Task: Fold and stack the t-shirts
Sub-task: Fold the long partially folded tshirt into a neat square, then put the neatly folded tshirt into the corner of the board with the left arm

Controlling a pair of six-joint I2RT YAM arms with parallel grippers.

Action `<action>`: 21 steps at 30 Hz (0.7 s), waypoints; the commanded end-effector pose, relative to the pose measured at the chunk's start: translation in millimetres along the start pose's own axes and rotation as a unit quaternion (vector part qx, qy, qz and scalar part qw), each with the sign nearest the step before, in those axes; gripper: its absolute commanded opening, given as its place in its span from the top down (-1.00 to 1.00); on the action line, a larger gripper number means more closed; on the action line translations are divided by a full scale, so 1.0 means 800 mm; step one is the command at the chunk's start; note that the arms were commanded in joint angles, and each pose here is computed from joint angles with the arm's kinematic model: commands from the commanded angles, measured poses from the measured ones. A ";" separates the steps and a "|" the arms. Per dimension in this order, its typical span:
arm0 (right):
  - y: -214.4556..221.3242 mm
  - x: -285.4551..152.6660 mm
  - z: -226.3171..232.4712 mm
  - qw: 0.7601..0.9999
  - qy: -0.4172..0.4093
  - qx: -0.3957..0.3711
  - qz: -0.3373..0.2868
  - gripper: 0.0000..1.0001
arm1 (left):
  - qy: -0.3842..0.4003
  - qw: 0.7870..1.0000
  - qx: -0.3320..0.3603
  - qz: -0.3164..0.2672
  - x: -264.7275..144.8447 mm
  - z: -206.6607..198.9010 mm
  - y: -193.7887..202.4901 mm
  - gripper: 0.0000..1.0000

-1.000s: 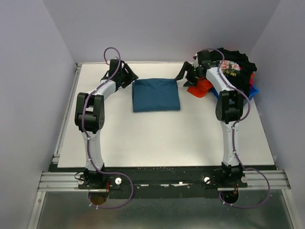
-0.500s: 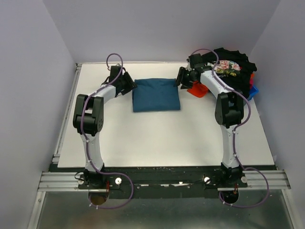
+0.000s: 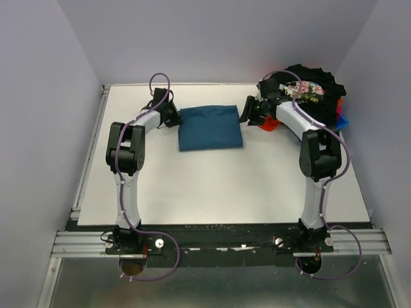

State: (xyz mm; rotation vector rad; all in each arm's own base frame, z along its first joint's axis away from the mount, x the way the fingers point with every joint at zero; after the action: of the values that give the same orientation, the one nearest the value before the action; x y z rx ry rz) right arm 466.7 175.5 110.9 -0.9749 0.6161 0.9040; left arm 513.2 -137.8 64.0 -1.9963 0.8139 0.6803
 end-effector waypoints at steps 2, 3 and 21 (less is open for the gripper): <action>-0.011 -0.040 0.016 0.999 -0.025 -0.005 -0.044 -0.09 | -0.056 0.998 0.015 0.021 0.001 0.034 0.008 1.00; -0.009 -0.045 0.016 0.999 -0.028 -0.005 -0.046 -0.09 | -0.061 0.998 0.016 0.022 -0.003 0.041 0.007 1.00; 0.020 -0.085 0.057 0.995 -0.076 -0.030 -0.051 -0.07 | -0.324 0.945 -0.019 -0.022 -0.150 0.275 -0.067 1.00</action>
State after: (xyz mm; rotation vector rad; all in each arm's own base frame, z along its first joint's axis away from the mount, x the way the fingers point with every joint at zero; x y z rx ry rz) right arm 426.0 193.7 151.1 -0.9815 0.4871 0.9126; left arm 476.0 48.6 64.7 -1.8424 0.4966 1.0377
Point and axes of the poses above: each gripper's point midway between its finger pads, its own x axis out along the fingers, its own z axis along the line the jaws close on, y = z × x, the point moved 4 cm from there along -x, back along the fingers, and after that the axes turned 4 degrees about x, right-handed, at the moved point
